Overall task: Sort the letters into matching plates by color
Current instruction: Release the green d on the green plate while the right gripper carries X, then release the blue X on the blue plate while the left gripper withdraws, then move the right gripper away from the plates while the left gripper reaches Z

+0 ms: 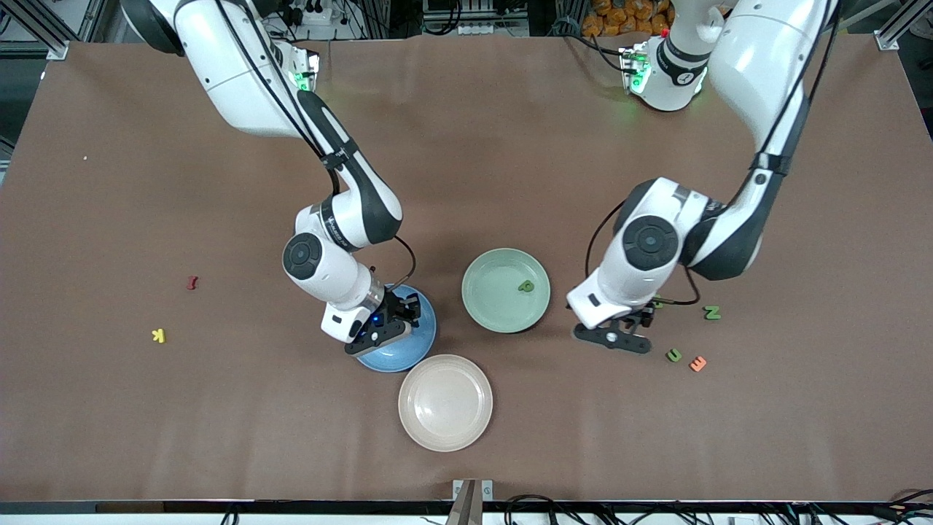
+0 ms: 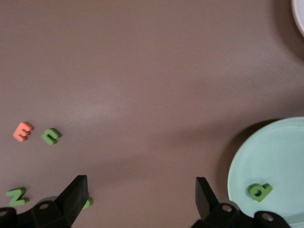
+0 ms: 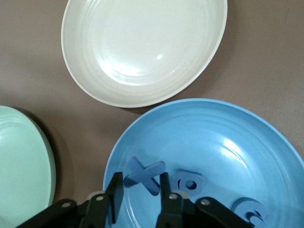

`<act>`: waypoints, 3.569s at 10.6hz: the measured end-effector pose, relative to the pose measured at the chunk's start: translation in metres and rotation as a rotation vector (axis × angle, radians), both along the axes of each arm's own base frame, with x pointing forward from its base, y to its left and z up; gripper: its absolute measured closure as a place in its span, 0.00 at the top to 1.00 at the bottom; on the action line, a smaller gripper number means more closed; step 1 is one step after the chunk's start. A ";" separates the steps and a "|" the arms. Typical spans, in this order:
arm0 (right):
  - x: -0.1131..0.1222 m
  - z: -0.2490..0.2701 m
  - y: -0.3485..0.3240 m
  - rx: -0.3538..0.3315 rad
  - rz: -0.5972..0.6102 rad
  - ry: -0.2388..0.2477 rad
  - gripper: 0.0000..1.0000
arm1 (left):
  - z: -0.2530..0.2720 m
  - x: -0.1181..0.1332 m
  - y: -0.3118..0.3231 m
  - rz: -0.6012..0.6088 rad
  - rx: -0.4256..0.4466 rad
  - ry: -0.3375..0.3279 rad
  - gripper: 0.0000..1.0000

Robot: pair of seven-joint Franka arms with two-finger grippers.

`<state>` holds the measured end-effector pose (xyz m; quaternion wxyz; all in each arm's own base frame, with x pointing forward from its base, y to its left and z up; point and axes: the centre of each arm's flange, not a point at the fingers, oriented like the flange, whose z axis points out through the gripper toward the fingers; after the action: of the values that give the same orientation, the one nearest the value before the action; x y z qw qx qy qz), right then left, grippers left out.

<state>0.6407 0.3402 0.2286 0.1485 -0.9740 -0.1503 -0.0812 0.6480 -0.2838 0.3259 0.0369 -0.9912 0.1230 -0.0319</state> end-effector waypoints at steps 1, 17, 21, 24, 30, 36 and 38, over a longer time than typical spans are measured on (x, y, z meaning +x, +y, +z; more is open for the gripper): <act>0.003 0.000 0.000 0.001 -0.003 -0.004 0.48 | 0.010 0.006 0.016 0.059 -0.005 -0.010 1.00; 0.060 0.157 -0.299 -0.135 0.030 0.069 1.00 | 0.034 0.007 0.227 0.387 0.057 0.148 1.00; 0.022 0.256 -0.354 -0.167 -0.013 0.115 1.00 | -0.004 0.003 0.232 0.306 -0.002 0.029 1.00; -0.012 0.317 -0.365 -0.195 -0.115 0.151 1.00 | -0.030 -0.006 0.264 0.230 0.017 0.035 1.00; -0.055 0.377 -0.355 -0.221 -0.307 0.207 1.00 | -0.085 -0.020 0.292 0.107 0.031 0.131 1.00; -0.066 0.425 -0.344 -0.246 -0.357 0.191 1.00 | -0.121 -0.017 0.295 0.151 -0.048 0.090 1.00; -0.065 0.425 -0.343 -0.246 -0.355 0.185 1.00 | -0.138 -0.023 0.292 0.116 -0.051 0.046 1.00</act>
<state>0.5756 -0.0030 0.6535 0.0254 -0.9993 0.0288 0.0025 0.6250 0.0080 0.1879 0.0105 -0.9978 0.0651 -0.0101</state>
